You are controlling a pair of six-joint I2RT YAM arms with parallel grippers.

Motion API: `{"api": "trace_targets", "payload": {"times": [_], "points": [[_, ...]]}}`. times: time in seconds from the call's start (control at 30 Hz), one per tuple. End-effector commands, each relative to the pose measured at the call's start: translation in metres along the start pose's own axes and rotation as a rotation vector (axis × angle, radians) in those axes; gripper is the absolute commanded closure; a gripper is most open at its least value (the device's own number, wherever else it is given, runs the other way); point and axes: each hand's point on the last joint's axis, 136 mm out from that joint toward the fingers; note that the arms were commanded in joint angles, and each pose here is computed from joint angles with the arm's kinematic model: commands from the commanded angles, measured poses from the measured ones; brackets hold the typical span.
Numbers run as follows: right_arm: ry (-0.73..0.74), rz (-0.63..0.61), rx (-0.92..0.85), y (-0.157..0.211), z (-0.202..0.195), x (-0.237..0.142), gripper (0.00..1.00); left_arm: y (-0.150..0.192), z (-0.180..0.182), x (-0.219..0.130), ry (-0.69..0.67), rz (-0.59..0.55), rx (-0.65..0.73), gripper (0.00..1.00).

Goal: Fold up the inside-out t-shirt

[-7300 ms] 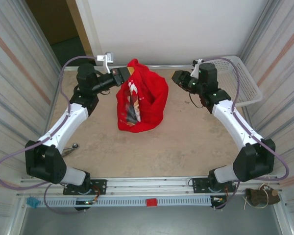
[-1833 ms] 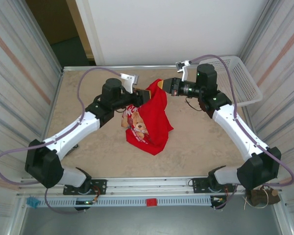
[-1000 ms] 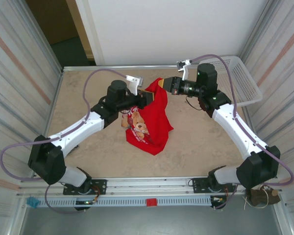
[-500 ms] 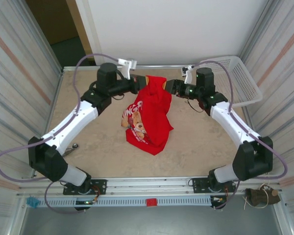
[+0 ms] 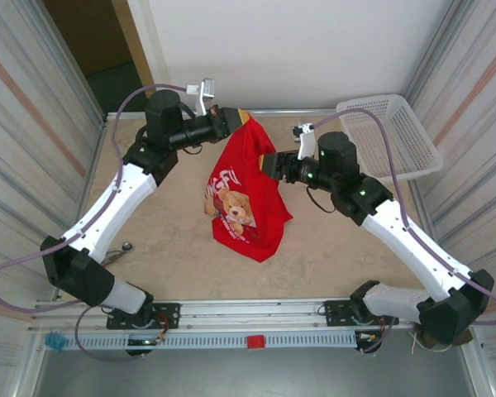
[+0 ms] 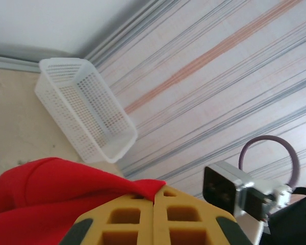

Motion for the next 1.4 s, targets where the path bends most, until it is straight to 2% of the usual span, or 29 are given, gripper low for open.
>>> {"api": "trace_targets", "payload": {"times": [0.0, 0.27, 0.33, 0.43, 0.47, 0.77, 0.8, 0.87, 0.97, 1.13, 1.3, 1.37], "points": [[0.097, -0.048, -0.072, -0.016, -0.013, 0.009, 0.47, -0.010, -0.027, -0.006, 0.122, -0.030, -0.027, 1.00], [0.125, -0.019, -0.064, -0.030, -0.038, 0.042, 0.46, -0.010, -0.041, -0.012, 0.177, -0.035, -0.030, 1.00], [0.107, 0.006, -0.043, -0.030, -0.044, 0.051, 0.58, -0.010, -0.041, -0.013, 0.182, -0.037, -0.031, 1.00], [0.012, 0.045, -0.024, -0.033, -0.035, 0.049, 0.95, -0.007, -0.026, -0.014, 0.156, -0.036, -0.056, 1.00], [-0.033, 0.064, -0.017, -0.033, -0.028, 0.046, 1.00, -0.006, -0.018, -0.014, 0.142, -0.043, -0.071, 1.00], [-0.420, 0.120, 0.010, -0.022, 0.034, -0.011, 1.00, -0.006, 0.071, -0.014, -0.048, -0.090, -0.109, 1.00], [-0.439, 0.127, 0.014, -0.021, 0.036, -0.012, 1.00, -0.006, 0.076, -0.013, -0.054, -0.090, -0.107, 0.95], [-0.454, 0.124, 0.026, -0.021, 0.036, -0.012, 1.00, -0.004, 0.084, -0.012, -0.074, -0.088, -0.101, 0.66], [-0.466, 0.115, 0.059, -0.026, 0.030, -0.008, 1.00, 0.004, 0.088, -0.020, -0.112, -0.085, -0.080, 0.44], [-0.466, 0.113, 0.082, -0.030, 0.022, -0.003, 1.00, 0.038, 0.081, -0.048, -0.210, -0.087, -0.031, 0.36], [-0.451, 0.118, 0.095, -0.026, 0.015, 0.001, 1.00, 0.082, 0.064, -0.051, -0.290, -0.026, 0.060, 0.35], [-0.447, 0.122, 0.100, -0.024, 0.013, 0.001, 1.00, 0.089, 0.068, -0.051, -0.342, -0.015, 0.090, 0.34]]}}
Point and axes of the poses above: each hand's point on the last joint's axis, 136 mm out from that joint toward the fingers, its own x axis out along the fingers, its own z axis along the line the jaws close on, y = z × x, and after that the axes turned 12 degrees about x, right-handed
